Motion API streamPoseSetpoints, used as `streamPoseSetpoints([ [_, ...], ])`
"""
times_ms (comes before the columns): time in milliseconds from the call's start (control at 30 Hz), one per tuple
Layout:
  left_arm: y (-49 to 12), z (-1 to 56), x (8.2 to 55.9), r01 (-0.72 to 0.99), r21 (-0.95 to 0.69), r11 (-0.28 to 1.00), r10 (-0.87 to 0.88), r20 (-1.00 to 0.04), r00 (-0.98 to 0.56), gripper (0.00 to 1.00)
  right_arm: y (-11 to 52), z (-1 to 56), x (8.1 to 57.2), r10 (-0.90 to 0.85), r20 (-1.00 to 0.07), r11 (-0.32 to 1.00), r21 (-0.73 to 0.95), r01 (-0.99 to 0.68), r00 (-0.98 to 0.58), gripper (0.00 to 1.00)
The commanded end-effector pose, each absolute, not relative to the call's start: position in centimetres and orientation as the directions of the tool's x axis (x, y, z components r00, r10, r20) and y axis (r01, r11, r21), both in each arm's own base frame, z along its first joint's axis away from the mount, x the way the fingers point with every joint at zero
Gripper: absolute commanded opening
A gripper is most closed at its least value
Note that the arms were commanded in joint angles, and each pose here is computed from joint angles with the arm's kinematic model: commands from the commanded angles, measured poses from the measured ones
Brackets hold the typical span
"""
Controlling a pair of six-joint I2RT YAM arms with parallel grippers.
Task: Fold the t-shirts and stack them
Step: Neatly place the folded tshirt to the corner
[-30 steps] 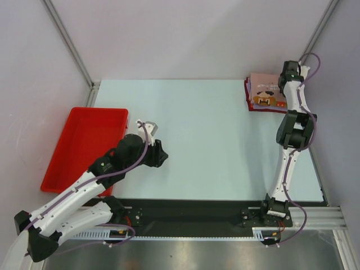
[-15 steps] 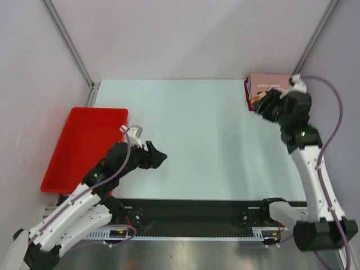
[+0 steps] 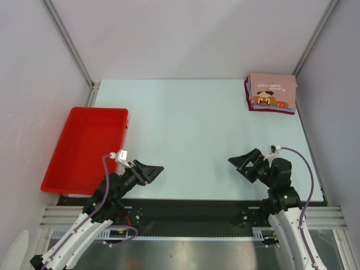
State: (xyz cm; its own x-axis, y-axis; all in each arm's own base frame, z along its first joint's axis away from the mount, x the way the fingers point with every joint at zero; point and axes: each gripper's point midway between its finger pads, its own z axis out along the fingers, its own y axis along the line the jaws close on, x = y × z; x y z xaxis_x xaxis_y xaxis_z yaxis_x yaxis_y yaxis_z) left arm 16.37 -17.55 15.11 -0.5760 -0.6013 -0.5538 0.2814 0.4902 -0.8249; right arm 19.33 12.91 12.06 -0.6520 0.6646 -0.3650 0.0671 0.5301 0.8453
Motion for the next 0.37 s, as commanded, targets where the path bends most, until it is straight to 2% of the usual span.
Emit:
streamPoseSetpoints([
  [0,-18.7,16.3,14.8,0.331,-0.876,0.352,-0.611,-0.482,-0.627,0.71,13.7,10.9,17.8,0.708,-0.246,0.424,0.898,0.12,-0.662,1.0],
  [33,-18.6,16.0,14.9,0.313,-0.891,0.329,-0.632,-0.454,-0.628,0.71,13.7,9.1,17.2,0.711,-0.211,0.419,0.893,0.163,-0.671,1.0],
  [100,-18.7,15.7,15.0,0.305,-0.888,0.345,-0.624,-0.459,-0.632,0.71,13.4,8.8,17.0,0.724,-0.221,0.418,0.894,0.16,-0.653,1.0],
  [200,-19.1,15.6,15.0,0.303,-0.907,0.293,-0.64,-0.422,-0.642,0.71,13.6,6.6,16.1,0.713,-0.166,0.413,0.885,0.217,-0.681,1.0],
  [267,-19.7,14.7,14.9,0.295,-0.923,0.248,-0.637,-0.385,-0.668,0.71,14.2,6.8,16.1,0.694,-0.162,0.398,0.899,0.186,-0.701,1.0],
  [333,-20.9,14.2,13.9,0.295,-0.943,0.151,-0.596,-0.325,-0.734,0.71,15.3,9.4,16.4,0.648,-0.211,0.357,0.933,0.046,-0.732,1.0],
])
